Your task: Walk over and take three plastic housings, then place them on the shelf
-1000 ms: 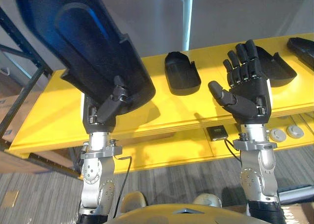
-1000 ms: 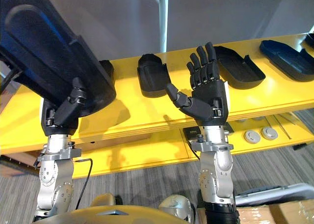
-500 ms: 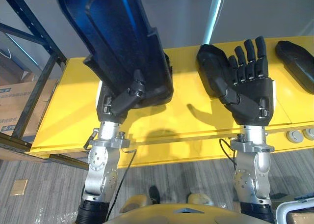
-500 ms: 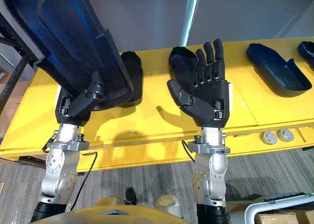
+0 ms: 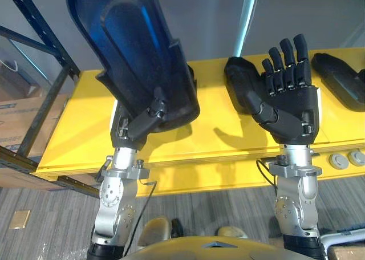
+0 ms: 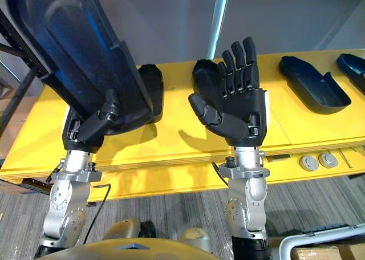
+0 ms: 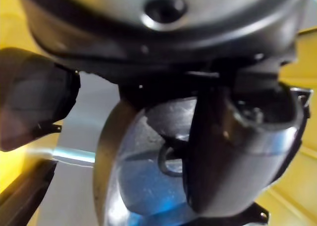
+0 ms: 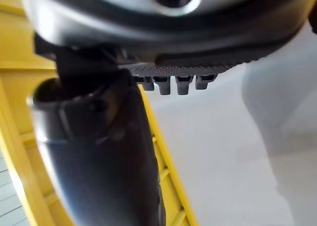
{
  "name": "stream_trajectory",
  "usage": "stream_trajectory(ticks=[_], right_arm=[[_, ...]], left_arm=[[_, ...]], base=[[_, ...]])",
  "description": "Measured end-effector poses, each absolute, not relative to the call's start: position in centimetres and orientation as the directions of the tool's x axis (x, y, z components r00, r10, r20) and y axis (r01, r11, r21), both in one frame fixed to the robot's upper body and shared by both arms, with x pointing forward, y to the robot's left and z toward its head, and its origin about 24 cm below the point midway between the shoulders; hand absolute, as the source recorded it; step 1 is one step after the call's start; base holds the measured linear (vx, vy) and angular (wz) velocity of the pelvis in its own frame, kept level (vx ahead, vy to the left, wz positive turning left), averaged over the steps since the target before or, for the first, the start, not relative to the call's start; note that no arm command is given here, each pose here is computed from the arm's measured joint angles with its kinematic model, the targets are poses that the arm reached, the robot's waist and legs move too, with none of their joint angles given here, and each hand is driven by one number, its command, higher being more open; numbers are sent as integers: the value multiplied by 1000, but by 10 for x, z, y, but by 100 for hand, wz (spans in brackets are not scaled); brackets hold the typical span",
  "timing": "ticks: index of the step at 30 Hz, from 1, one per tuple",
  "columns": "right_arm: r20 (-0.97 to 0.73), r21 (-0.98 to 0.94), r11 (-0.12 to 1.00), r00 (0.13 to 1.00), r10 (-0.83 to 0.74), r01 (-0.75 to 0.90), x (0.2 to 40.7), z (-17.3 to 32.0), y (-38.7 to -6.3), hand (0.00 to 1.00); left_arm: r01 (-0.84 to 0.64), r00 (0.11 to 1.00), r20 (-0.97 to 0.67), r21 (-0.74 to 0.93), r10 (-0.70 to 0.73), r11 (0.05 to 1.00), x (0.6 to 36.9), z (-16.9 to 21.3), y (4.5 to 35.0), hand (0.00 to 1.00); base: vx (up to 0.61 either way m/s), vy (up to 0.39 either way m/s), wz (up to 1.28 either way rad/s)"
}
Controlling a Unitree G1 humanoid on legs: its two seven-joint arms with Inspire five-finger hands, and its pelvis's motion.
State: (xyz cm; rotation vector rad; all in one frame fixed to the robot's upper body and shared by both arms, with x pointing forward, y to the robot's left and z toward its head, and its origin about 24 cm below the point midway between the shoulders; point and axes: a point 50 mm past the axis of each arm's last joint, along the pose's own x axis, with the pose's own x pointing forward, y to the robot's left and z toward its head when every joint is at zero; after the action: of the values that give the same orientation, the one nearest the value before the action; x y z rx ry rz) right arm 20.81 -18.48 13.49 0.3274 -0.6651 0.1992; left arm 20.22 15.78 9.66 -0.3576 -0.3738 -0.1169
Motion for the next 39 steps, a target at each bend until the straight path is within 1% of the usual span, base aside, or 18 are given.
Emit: stream_trajectory(ticks=[3, 6, 8, 12, 17, 20, 23, 24, 25, 27, 28, 29, 30, 31, 32, 35, 39], right_arm=[[641, 223, 933, 764, 77, -281, 209, 138, -187, 100], [639, 187, 941, 763, 102, -282, 210, 140, -193, 100], [640, 187, 943, 762, 94, -274, 210, 141, -195, 100], [634, 212, 942, 770, 72, -262, 211, 137, -191, 100], [635, 258, 931, 772, 39, -259, 211, 135, -186, 100], [615, 253, 944, 788, 12, -212, 212, 134, -184, 100], [592, 205, 974, 805, -45, -97, 212, 134, -187, 100], [583, 169, 985, 810, -69, -38, 212, 134, -190, 100], [580, 149, 989, 811, -80, -9, 211, 134, -192, 100], [580, 135, 991, 811, -75, -4, 209, 135, -193, 100], [577, 125, 992, 814, -67, -6, 208, 135, -194, 100], [574, 121, 993, 816, -67, -4, 207, 136, -195, 100], [573, 117, 993, 817, -67, -1, 205, 136, -196, 100], [568, 89, 996, 822, -49, -1, 205, 138, -200, 100], [560, 76, 997, 827, -38, -5, 206, 138, -201, 100], [553, 63, 998, 833, -18, -20, 207, 137, -200, 100], [573, 51, 997, 820, 23, -63, 211, 142, -193, 100]], left_arm=[[163, 935, 352, -322, -42, 933, 204, 90, 159, 0], [129, 948, 317, -337, -17, 933, 205, 81, 163, 0], [106, 946, 324, -338, 10, 935, 205, 82, 168, 0], [56, 946, 320, -314, 50, 948, 204, 82, 180, 0], [18, 937, 343, -221, 60, 975, 203, 92, 186, 0], [38, 938, 346, -124, 7, 992, 203, 102, 180, 0], [55, 933, 358, -67, -27, 996, 206, 110, 179, 0], [33, 934, 357, -37, -17, 999, 207, 112, 181, 0], [-3, 938, 345, -23, 11, 1000, 207, 113, 186, 0], [-63, 946, 320, -1, 60, 998, 207, 112, 194, 0], [-123, 955, 274, 4, 117, 992, 208, 108, 204, 0], [-147, 957, 255, 4, 141, 989, 208, 106, 208, 0], [-195, 958, 216, 5, 190, 981, 208, 101, 216, 0], [-308, 942, 140, 10, 304, 951, 207, 87, 235, 0], [-348, 931, 125, 10, 344, 938, 206, 85, 240, 0], [-397, 910, 128, 2, 394, 918, 209, 85, 247, 0], [-405, 901, 168, -5, 400, 914, 220, 97, 258, 0]], base=[[-19, 129, -17], [-16, 340, -14], [13, 340, 22], [2, 223, 24], [4, 26, 10], [-2, -44, -3], [-24, -29, 4], [-55, -10, 7], [-56, -5, 4], [-50, 3, -2], [-55, 4, -4], [-65, 1, -6], [-83, 2, -11], [-84, 3, -12], [-67, 6, -15], [-10, -1, -5], [-24, 2, -1]])
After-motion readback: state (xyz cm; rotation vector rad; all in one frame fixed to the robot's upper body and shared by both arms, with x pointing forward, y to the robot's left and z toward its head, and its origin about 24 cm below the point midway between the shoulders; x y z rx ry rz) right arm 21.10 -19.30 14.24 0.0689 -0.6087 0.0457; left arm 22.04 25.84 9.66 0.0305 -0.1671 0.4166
